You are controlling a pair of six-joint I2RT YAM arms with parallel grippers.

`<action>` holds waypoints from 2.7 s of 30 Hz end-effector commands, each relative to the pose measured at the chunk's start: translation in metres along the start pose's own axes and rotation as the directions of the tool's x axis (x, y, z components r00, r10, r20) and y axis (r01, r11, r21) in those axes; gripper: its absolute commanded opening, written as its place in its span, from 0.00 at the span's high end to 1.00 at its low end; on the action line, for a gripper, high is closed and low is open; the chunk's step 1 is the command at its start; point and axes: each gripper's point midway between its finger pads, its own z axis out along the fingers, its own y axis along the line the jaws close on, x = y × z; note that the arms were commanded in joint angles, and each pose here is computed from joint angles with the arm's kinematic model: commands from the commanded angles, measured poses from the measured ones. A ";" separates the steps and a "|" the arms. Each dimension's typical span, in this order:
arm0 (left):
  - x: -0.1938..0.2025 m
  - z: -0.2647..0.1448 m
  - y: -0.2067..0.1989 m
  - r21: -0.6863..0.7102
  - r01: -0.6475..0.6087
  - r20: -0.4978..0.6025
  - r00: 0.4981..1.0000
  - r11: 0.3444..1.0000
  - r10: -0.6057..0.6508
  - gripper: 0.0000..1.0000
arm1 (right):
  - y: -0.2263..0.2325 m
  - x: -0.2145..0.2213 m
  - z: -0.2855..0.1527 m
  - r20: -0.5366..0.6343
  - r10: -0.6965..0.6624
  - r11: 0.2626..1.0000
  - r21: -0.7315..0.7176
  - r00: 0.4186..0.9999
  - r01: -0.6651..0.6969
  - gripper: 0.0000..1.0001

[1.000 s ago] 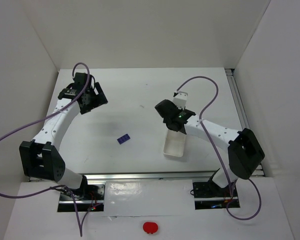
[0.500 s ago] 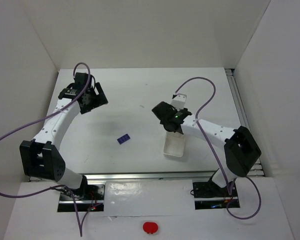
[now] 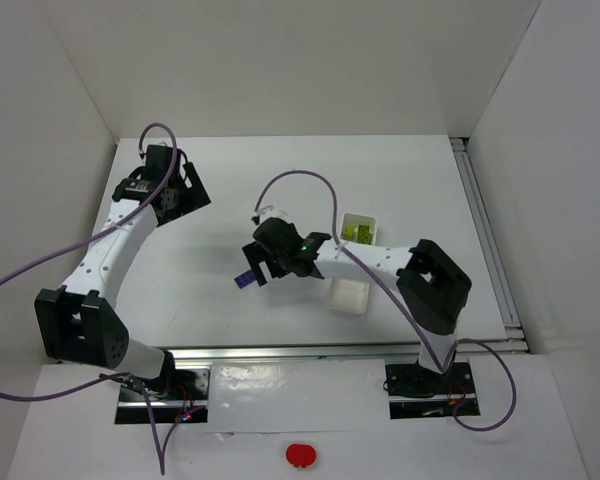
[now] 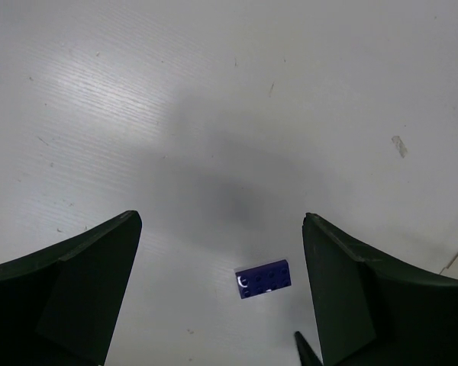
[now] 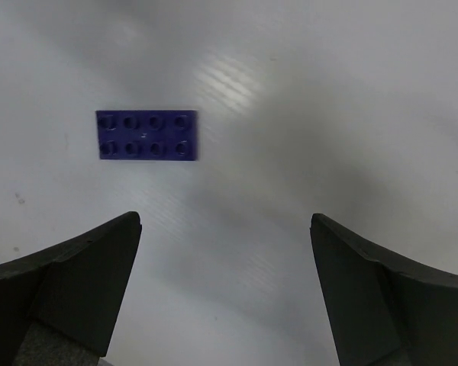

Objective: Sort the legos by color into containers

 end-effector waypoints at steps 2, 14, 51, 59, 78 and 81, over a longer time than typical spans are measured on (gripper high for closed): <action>-0.012 -0.012 0.003 0.004 0.024 0.057 0.998 1.000 -0.024 0.04 | 0.054 -0.004 0.016 -0.009 -0.190 0.964 -0.192 0.982 0.185 0.01; -0.015 -0.016 0.000 0.016 0.016 0.059 0.998 1.000 -0.017 0.04 | 0.046 0.020 0.081 -0.069 -0.364 0.931 -0.024 0.929 0.363 0.01; -0.005 -0.009 -0.001 0.025 0.001 0.020 1.000 1.000 -0.001 0.04 | -0.017 0.039 0.080 -0.180 -0.151 0.988 -0.062 0.972 0.142 0.29; -0.001 -0.008 -0.003 0.041 0.000 0.008 1.000 0.999 -0.001 0.04 | -0.036 0.013 0.090 -0.135 -0.142 0.969 0.183 0.981 0.165 0.78; -0.009 -0.018 -0.027 0.122 -0.056 0.038 0.998 0.991 0.052 0.06 | -0.116 0.011 -0.094 0.258 0.329 0.872 0.287 0.909 -0.397 0.80; -0.011 -0.016 -0.029 0.122 -0.056 0.038 0.998 0.991 0.052 0.06 | -0.122 0.033 -0.110 0.231 0.360 0.855 0.306 0.904 -0.419 0.79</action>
